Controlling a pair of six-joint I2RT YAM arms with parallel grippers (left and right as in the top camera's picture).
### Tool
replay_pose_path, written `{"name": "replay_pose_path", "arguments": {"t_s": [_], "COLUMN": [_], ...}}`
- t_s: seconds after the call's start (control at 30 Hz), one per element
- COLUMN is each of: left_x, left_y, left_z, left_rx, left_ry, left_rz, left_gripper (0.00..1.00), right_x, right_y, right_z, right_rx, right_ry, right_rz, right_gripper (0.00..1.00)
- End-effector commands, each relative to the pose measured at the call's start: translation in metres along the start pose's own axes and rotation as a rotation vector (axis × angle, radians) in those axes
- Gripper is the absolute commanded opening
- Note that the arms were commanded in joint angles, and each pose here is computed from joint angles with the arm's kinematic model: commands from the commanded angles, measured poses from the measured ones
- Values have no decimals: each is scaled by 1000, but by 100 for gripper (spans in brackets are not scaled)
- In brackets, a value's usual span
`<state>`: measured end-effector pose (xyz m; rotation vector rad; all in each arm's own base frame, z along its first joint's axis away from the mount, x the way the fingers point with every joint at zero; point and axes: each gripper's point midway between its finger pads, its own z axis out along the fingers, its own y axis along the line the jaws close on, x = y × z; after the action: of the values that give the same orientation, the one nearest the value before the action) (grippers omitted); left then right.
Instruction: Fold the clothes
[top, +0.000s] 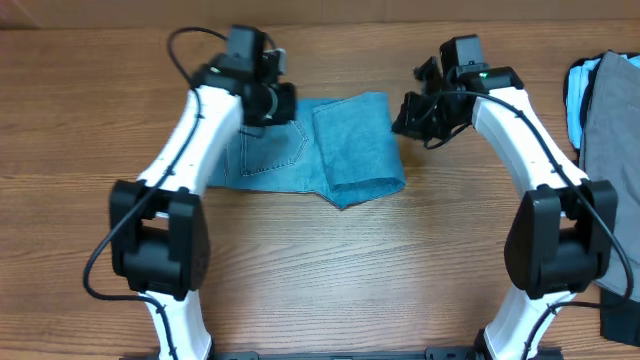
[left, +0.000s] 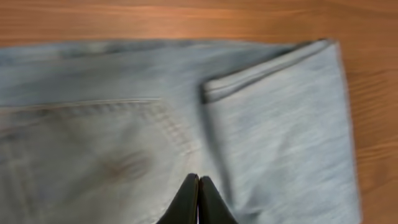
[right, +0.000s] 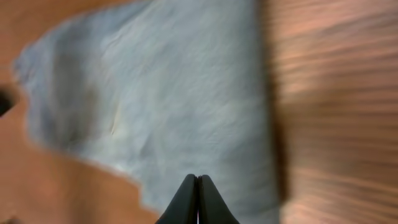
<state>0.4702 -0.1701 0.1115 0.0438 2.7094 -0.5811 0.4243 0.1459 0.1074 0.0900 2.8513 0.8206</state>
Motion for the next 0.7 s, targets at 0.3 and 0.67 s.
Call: {"name": "replay_pose_path", "arguments": {"t_s": [0.3, 0.67], "left_x": [14, 44], "left_y": [-90, -56], "left_z": [73, 150], "left_rx": [256, 216], "left_ry": [-24, 60], "left_rz": [104, 56], "left_gripper": [6, 23], "right_x": [68, 83], "right_y": [-14, -50], "right_z": [47, 67], "right_rx": [-147, -42], "right_ry": [219, 208], "right_rz": [58, 117], "right_gripper": [4, 4]}}
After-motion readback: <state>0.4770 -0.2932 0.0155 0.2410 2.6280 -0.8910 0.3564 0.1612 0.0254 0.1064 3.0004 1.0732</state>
